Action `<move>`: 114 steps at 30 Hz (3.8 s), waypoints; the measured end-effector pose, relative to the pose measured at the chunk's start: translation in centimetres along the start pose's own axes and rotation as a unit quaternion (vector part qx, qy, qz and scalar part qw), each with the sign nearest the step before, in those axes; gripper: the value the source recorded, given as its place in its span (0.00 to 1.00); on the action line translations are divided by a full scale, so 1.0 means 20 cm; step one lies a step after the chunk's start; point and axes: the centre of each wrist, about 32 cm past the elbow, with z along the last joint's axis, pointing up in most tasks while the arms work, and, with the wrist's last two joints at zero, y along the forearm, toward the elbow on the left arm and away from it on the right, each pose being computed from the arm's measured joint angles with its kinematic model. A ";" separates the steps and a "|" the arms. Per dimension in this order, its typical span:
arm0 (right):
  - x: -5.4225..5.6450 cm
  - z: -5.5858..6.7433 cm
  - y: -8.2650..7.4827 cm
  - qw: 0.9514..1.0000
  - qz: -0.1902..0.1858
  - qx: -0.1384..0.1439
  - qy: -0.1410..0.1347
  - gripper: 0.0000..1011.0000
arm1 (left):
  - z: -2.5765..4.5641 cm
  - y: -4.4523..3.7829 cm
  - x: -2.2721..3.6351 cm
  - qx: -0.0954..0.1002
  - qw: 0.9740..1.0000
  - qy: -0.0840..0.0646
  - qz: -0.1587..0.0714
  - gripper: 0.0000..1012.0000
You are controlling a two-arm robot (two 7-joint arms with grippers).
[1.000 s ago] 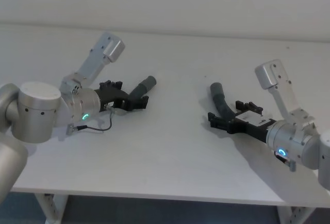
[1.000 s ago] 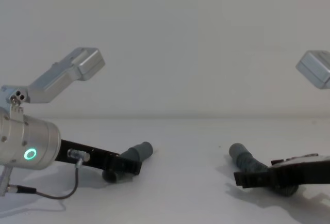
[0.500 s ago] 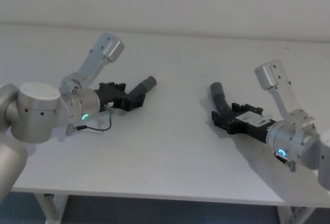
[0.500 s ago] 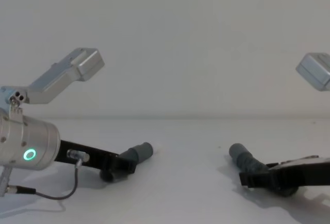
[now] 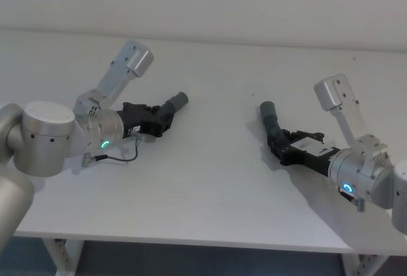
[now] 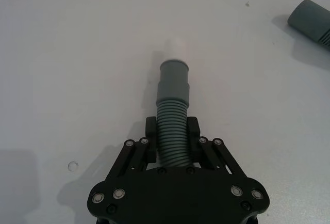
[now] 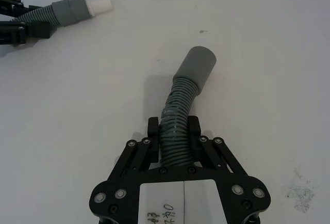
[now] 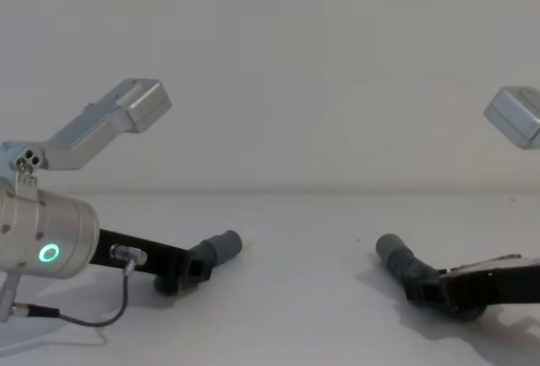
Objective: Use both hands to pick up one end of the pipe from the table, align the ends, and insert them.
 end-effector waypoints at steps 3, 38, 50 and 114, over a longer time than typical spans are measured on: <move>0.00 0.00 0.00 1.000 0.000 0.000 0.000 0.31 | 0.000 0.000 0.000 0.000 1.000 0.000 0.000 0.33; 0.03 -0.06 -0.04 0.998 -0.023 0.046 -0.048 0.31 | 0.030 0.028 0.015 -0.030 0.998 -0.058 0.014 0.32; 0.04 -0.09 -0.07 0.995 -0.036 0.055 -0.071 0.31 | 0.054 0.040 0.025 -0.052 0.994 -0.100 0.011 0.32; 0.22 -0.28 -0.09 0.829 -0.147 0.210 -0.497 0.31 | 0.395 0.126 0.067 -0.111 0.780 -0.616 -0.024 0.32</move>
